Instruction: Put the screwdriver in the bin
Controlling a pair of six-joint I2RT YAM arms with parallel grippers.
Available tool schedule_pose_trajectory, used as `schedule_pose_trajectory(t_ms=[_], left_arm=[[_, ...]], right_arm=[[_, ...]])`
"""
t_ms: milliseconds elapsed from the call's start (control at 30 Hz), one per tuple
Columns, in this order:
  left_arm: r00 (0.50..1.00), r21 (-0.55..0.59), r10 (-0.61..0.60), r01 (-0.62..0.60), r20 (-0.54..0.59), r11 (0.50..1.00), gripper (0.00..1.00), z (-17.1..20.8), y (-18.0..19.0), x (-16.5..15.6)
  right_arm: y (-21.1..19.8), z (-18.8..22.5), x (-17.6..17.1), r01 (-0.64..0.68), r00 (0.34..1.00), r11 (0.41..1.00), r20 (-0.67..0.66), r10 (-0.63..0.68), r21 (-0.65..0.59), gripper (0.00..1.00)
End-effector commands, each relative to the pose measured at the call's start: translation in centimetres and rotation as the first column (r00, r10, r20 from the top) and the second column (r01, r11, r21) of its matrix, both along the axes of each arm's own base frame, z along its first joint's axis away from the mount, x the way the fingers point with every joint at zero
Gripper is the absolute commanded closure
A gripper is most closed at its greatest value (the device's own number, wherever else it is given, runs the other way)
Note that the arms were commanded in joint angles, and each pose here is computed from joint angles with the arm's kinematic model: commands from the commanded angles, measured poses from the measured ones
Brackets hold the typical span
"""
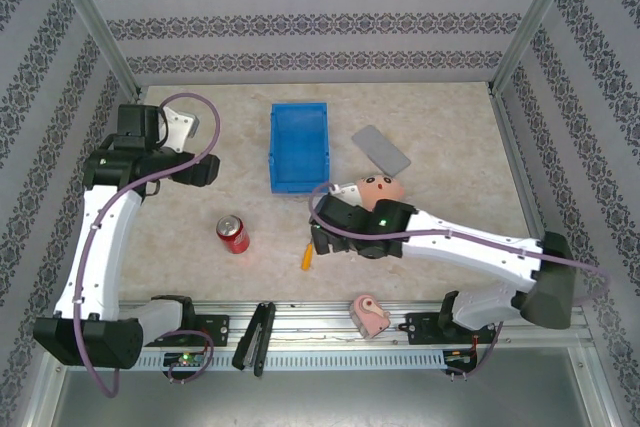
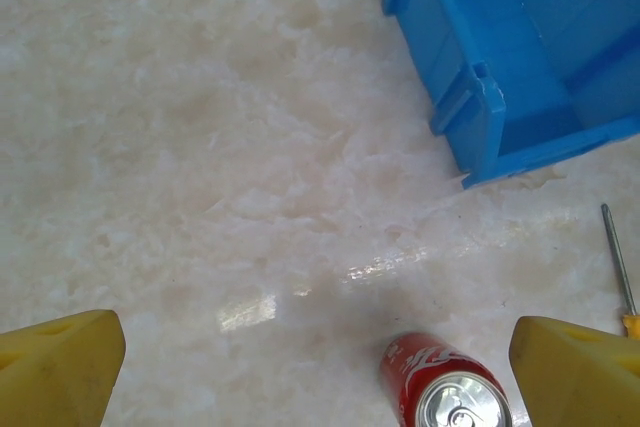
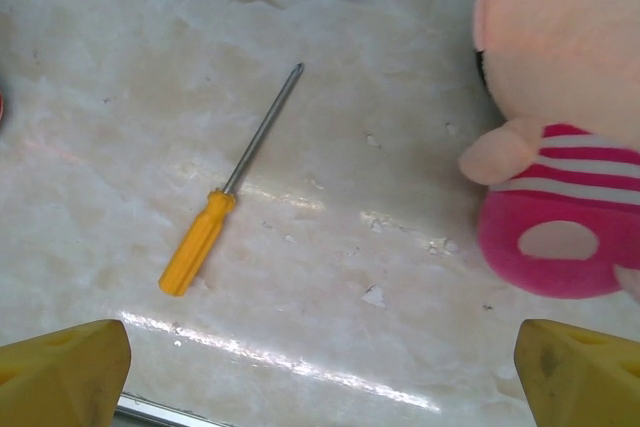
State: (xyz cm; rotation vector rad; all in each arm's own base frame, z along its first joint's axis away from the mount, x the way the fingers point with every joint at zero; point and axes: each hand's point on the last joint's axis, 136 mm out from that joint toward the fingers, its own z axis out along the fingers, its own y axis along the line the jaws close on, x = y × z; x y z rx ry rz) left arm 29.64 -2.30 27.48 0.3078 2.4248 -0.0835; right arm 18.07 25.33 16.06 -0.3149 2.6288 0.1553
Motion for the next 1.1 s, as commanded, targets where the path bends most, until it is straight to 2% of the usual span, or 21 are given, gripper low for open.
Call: schedule_pose_trajectory(t_ms=[0, 500, 667, 800, 1067], left_arm=[[0.999, 0.034, -0.003, 0.005, -0.037, 0.999, 0.01, -0.8, 0.3, -1.6], [1.000, 0.017, 0.001, -0.001, -0.015, 1.000, 0.01, -0.7, 0.1, -3.5], [1.000, 0.014, -0.019, 0.019, -0.012, 1.000, 0.01, -0.9, -0.2, -4.0], [0.999, 0.019, -0.023, 0.023, -0.023, 1.000, 0.01, -1.4, -0.2, -4.2], [0.999, 0.004, -0.035, 0.035, -0.033, 0.999, 0.01, -1.7, -0.5, -4.3]], right_arm=[[2.7, -0.6, 0.0, 0.002, 1.000, 1.000, -0.019, -0.001, 0.027, 0.02], [7.5, -8.4, -0.2, 0.002, 0.984, 0.998, -0.178, -0.013, -0.062, 0.05], [7.2, -10.7, -0.1, 0.038, 0.972, 0.995, -0.227, -0.059, -0.096, 0.13], [6.6, -12.4, 0.1, 0.068, 0.962, 0.994, -0.258, -0.089, -0.091, 0.29], [6.2, -13.9, 0.3, 0.082, 0.954, 0.993, -0.282, -0.104, -0.089, 0.30]])
